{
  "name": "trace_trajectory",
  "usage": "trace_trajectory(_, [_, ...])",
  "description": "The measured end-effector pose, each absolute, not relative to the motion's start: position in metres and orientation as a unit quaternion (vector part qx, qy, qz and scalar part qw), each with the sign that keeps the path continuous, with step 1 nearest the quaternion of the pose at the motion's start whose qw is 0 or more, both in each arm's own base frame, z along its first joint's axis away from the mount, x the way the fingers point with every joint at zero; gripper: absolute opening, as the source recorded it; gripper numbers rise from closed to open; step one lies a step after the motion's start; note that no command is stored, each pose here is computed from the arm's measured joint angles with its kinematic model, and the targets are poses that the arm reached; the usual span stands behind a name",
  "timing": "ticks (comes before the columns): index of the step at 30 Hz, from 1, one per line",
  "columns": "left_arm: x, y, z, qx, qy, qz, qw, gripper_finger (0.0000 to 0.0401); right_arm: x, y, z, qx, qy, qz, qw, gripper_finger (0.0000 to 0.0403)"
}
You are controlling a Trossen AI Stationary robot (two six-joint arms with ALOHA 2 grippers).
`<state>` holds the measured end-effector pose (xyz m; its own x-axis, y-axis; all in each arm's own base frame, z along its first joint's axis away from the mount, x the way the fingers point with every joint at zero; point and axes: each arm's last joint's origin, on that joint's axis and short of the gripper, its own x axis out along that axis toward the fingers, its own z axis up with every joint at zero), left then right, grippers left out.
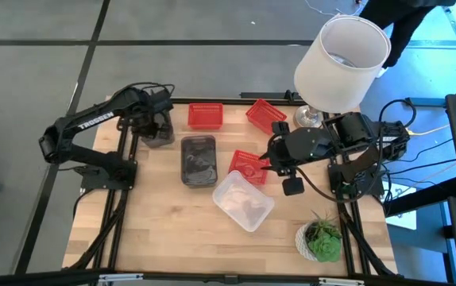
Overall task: Stack baskets by color
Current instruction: Stack the top black bin on the bottom black bins
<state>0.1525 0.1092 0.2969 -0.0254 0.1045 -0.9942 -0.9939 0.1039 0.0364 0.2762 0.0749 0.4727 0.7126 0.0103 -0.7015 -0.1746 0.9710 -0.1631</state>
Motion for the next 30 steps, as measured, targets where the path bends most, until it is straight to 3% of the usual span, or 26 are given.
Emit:
trace_trajectory(3, [0.155, 0.116, 0.281, -0.421, 0.521, 0.492, 0.556, 0.0067, 0.276, 0.075, 0.472, -0.124, 0.378, 0.056, 0.916, 0.0113])
trace_trajectory(6, [0.163, 0.122, 0.27, -0.385, 0.532, 0.46, 0.597, 0.0065, 0.276, 0.075, 0.472, -0.133, 0.379, 0.059, 0.914, 0.0113])
trace_trajectory(15, [0.168, 0.124, 0.26, -0.266, 0.591, 0.349, 0.677, 0.0064, 0.277, 0.07, 0.472, -0.13, 0.38, 0.052, 0.914, 0.0113])
trace_trajectory(21, [0.171, 0.127, 0.261, -0.213, 0.599, 0.304, 0.709, 0.0064, 0.278, 0.066, 0.472, -0.128, 0.381, 0.046, 0.915, 0.0113])
trace_trajectory(30, [0.178, 0.131, 0.257, -0.205, 0.591, 0.3, 0.72, 0.0064, 0.278, 0.063, 0.472, -0.126, 0.382, 0.041, 0.915, 0.0113])
